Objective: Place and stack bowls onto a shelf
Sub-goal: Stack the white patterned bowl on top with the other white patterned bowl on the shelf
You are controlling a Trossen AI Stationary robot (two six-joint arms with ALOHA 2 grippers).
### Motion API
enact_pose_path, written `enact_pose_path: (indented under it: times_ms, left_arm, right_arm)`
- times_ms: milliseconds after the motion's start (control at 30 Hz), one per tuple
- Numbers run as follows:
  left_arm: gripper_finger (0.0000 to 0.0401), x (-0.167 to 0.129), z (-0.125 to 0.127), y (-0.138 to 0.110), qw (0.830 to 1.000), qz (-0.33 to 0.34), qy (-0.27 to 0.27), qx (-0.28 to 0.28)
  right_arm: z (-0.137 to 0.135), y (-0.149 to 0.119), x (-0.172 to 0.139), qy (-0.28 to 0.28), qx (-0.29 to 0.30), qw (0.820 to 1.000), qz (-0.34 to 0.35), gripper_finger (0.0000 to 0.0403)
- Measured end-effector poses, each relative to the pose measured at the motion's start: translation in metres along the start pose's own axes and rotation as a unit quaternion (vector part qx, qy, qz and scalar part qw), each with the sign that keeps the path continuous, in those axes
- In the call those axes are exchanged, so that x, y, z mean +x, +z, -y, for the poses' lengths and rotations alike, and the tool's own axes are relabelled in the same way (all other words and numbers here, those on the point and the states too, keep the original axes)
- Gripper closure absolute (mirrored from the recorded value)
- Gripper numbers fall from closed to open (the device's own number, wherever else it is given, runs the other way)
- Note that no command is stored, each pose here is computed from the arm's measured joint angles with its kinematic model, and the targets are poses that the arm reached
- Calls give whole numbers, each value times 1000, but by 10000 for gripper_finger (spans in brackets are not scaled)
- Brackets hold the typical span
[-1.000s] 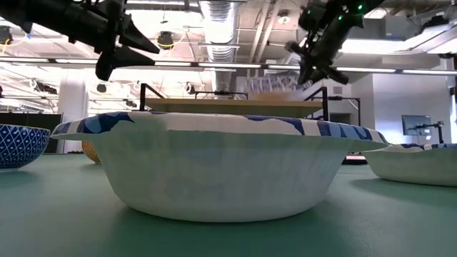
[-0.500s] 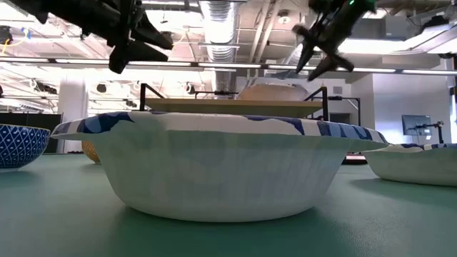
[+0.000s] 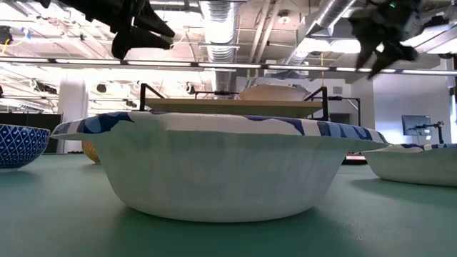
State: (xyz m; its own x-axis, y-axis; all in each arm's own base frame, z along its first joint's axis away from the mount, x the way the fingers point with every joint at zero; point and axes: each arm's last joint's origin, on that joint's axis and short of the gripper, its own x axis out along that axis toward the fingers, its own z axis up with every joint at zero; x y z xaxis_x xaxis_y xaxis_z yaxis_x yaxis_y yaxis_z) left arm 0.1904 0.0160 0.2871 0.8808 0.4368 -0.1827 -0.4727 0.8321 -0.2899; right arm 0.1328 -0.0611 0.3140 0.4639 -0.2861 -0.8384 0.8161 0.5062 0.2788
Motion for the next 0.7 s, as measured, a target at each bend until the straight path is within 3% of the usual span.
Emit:
enact_pose_path:
  times_ms: [333, 700]
  left_arm:
    - [264, 0, 0, -1, 1000, -6, 0, -8]
    - [264, -1, 8, -7, 1000, -15, -11, -5]
  right_arm:
    - [11, -81, 70, -42, -38, 987, -152, 172]
    - [15, -114, 104, 17, -69, 973, -218, 174]
